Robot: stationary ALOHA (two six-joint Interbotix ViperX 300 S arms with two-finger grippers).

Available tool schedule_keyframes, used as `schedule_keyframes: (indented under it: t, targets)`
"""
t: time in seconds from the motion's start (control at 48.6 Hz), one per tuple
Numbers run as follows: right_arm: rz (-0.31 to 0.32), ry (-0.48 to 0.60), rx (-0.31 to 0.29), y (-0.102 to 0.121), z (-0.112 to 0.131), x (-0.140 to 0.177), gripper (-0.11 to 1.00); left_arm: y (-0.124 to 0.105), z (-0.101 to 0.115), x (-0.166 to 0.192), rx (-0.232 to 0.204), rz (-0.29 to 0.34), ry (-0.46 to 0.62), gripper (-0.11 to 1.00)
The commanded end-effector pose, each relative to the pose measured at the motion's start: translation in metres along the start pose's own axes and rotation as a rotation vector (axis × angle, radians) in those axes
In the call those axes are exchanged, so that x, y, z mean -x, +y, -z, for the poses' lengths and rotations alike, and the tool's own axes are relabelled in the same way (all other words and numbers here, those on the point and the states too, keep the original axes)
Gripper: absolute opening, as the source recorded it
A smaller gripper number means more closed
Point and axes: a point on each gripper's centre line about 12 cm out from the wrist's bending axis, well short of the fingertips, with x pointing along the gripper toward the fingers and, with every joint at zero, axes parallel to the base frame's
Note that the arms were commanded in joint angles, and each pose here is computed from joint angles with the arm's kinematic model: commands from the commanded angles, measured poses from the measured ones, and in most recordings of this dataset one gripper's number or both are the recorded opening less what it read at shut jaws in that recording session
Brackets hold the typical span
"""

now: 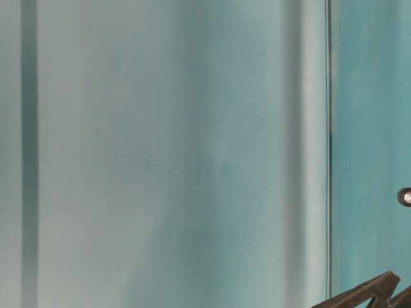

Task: Insert the USB cable into the female connector supported by the left arm.
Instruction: 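Lower the left gripper around the white clamp and right gripper over the USB plug, then close the right gripper on the black USB-A plug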

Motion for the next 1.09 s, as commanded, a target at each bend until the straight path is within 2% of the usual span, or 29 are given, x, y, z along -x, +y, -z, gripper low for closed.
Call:
schedule_keyframes:
  t: [0.0,0.206,0.391,0.597,0.906,1.071]
  targets:
    - [-0.018,-0.017,0.013,0.006,-0.007,-0.005,0.4,0.001,-0.009,-0.001,0.014,-0.002,-0.029,0.7]
    - [-0.037,-0.016,0.035,0.011,-0.007,-0.005,0.26,0.001,-0.008,-0.002,0.012,-0.003,-0.023,0.7]
    - [-0.05,-0.028,0.061,0.013,-0.011,-0.006,0.25,0.001,-0.005,-0.003,0.011,-0.003,-0.014,0.7]
    - [-0.054,-0.066,0.07,0.016,-0.028,-0.011,0.22,0.001,-0.005,-0.004,0.011,-0.003,-0.014,0.7]
    - [-0.042,-0.064,0.152,0.019,-0.056,-0.021,0.22,0.001,-0.009,-0.007,0.008,-0.003,-0.022,0.7]
    - [-0.023,-0.039,0.145,0.016,-0.069,-0.026,0.22,0.001,-0.01,-0.011,0.002,-0.003,-0.02,0.7]
